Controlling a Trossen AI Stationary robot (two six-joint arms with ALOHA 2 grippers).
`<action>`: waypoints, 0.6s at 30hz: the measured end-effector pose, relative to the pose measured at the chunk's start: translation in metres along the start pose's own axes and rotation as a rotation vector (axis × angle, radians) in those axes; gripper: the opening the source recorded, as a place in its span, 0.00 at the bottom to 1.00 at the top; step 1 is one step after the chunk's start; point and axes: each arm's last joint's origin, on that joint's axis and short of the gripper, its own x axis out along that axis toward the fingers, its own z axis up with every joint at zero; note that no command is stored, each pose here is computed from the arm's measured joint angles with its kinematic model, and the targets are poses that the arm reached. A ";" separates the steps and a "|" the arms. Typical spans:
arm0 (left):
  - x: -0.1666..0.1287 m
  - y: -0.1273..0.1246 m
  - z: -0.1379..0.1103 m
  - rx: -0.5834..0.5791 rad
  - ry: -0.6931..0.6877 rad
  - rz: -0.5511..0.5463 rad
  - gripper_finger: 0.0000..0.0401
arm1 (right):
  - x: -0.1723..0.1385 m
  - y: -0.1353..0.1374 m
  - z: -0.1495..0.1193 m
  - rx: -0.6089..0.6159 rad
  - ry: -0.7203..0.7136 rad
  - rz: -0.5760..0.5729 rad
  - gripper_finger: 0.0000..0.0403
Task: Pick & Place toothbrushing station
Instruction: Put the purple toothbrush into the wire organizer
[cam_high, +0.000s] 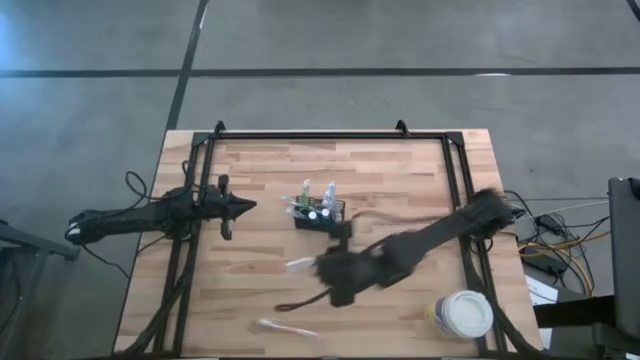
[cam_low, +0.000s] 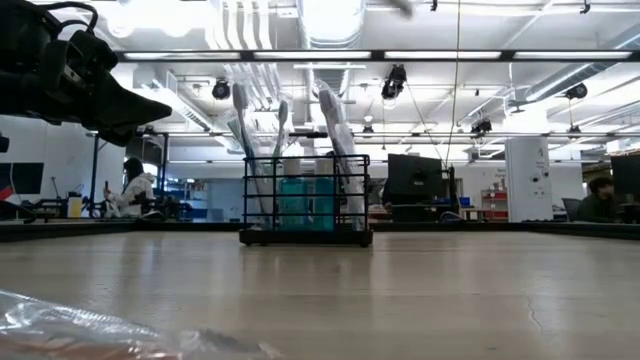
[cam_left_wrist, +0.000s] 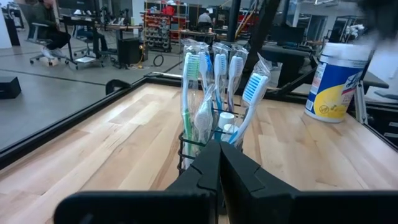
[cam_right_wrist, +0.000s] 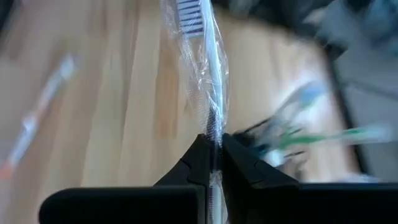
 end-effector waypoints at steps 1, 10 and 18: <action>0.000 0.000 0.000 0.002 0.000 -0.001 0.02 | -0.013 -0.008 -0.001 0.012 -0.052 -0.001 0.03; 0.000 0.000 0.000 0.014 0.000 0.000 0.02 | -0.080 -0.068 -0.070 0.166 -0.429 0.014 0.03; 0.000 0.000 0.000 0.010 -0.002 0.001 0.02 | -0.099 -0.097 -0.155 0.263 -0.624 0.025 0.03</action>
